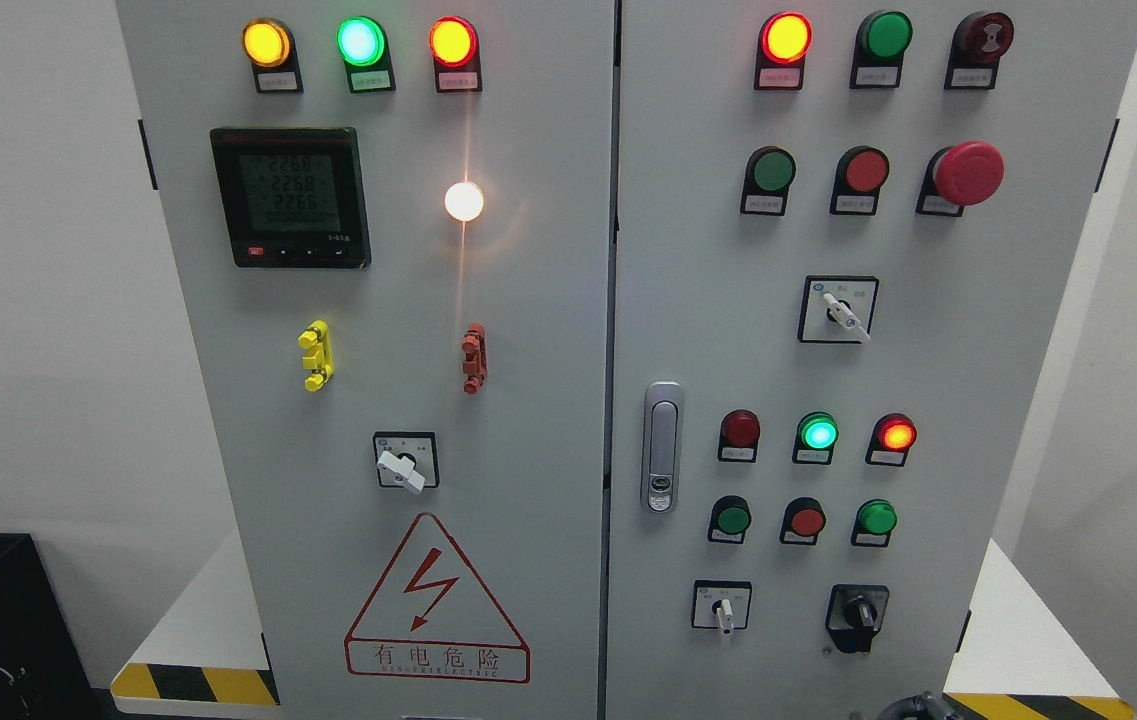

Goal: Flip black knob to close circuit

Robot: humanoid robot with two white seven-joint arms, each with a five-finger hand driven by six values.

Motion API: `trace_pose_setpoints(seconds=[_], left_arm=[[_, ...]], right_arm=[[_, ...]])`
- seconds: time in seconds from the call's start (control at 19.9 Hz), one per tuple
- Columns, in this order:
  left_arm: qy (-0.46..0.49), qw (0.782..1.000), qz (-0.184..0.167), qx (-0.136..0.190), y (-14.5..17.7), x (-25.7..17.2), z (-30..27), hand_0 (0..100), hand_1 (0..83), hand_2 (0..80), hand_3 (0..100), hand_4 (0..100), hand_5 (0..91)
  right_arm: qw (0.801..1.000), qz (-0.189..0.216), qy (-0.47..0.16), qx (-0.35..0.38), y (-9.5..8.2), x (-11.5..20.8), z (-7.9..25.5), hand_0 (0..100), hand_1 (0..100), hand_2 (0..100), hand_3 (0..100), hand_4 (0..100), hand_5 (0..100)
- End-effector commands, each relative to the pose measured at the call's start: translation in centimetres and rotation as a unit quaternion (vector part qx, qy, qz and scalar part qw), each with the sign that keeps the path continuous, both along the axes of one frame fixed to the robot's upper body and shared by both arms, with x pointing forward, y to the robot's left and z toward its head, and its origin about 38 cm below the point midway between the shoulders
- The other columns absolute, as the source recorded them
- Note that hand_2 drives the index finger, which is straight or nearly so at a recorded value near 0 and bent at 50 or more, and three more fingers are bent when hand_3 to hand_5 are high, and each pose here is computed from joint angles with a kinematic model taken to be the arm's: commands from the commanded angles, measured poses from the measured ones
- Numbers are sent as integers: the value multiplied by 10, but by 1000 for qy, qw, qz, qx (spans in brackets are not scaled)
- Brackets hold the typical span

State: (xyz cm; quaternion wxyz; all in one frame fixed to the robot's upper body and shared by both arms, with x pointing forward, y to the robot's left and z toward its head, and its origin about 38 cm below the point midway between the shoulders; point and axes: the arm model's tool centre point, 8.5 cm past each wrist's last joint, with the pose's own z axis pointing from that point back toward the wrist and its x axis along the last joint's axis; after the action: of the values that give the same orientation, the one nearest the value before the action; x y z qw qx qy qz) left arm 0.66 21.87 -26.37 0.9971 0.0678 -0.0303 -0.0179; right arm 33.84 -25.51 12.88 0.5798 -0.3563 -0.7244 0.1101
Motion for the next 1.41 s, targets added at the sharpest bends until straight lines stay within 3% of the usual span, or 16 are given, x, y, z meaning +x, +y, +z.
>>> trace_pose_setpoints(seconds=[0.0,0.2,0.5,0.75,1.0,1.35], left_arm=[[-3,1000,2,-2,-2,-4,-1,120,556,0,0,0,0],[-3,1000,1,-2,-2,-4,-1,120,556,0,0,0,0],[-3,1000,2,-2,-2,-4,-1,120,556,0,0,0,0],[-3,1000,1,-2,-2,-4,-1,120,556,0,0,0,0],[-3,1000,1,-2,-2,-4,-1,120,556,0,0,0,0],[-3,1000,2,-2,-2,-4,-1,120,556,0,0,0,0]], right_arm=[[993,25,-28,112,9,-21,5,0,16,322,538,535,481],[981,61,-47,176,17,-33,-1,0,15,236,368,348,350],[959,109,-63,255,26,-45,-9,0,13,146,279,225,184],[946,160,-59,277,36,-50,-13,0,5,19,76,47,28],[937,190,-64,286,43,-52,-13,0,0,0,2,0,0],[927,207,-62,305,45,-53,-14,0,0,0,0,0,0]])
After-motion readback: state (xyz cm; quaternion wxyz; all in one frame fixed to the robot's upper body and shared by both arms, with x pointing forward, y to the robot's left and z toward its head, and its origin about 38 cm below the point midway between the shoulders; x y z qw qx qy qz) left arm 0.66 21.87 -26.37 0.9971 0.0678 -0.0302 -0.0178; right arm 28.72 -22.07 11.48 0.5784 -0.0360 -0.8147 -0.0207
